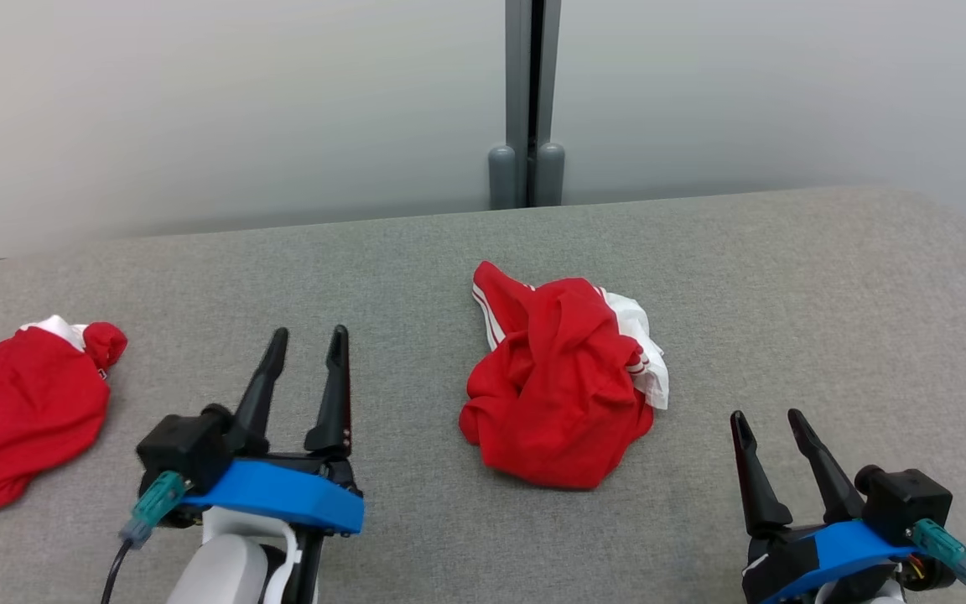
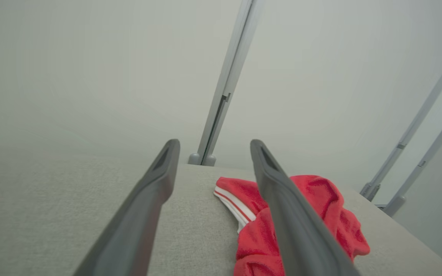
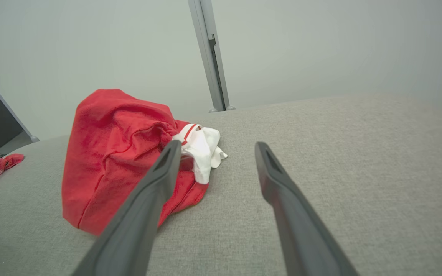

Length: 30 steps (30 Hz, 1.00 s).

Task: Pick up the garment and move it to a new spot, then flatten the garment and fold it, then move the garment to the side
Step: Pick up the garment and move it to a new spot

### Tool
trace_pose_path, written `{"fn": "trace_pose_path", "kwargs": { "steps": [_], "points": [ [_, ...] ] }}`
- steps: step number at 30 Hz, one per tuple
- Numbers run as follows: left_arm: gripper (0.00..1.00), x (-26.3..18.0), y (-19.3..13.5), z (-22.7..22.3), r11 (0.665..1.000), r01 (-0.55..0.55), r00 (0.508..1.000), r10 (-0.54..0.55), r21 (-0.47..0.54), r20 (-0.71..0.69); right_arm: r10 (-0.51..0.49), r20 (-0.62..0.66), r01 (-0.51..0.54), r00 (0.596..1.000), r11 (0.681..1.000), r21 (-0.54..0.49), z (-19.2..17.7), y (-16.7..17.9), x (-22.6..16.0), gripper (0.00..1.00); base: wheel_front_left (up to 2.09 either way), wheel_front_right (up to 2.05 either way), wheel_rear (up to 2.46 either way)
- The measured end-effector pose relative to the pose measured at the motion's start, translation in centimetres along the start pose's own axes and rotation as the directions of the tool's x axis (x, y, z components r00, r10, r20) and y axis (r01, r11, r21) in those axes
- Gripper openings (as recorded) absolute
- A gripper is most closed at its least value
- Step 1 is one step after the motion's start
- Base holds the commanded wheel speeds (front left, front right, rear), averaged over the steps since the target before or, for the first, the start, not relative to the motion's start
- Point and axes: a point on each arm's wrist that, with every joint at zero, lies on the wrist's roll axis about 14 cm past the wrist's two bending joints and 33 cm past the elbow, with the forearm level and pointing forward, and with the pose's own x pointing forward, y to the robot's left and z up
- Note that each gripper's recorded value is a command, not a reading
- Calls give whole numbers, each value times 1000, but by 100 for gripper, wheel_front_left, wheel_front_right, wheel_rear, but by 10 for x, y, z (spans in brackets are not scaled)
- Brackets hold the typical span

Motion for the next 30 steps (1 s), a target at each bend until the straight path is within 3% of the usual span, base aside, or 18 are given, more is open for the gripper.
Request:
{"fn": "trace_pose_path", "kwargs": {
  "steps": [4,12,20,30],
  "points": [
    [100,-20,23,18,995,-95,993,92,40,69,23,0,-23,1000,1000,0,1,8,3,100,0,0,0],
    [100,-58,59,3,962,-204,979,204,183,19,37,-9,-37,999,999,1,-1,12,5,100,0,0,0],
    [100,-88,85,-16,932,-259,958,281,254,-50,-12,-14,12,1000,1000,-3,-2,-4,0,100,0,0,0],
    [100,-94,90,-21,927,-266,954,293,266,-68,-54,-9,54,998,998,-11,-1,-18,-5,100,0,0,0]
  ]
}}
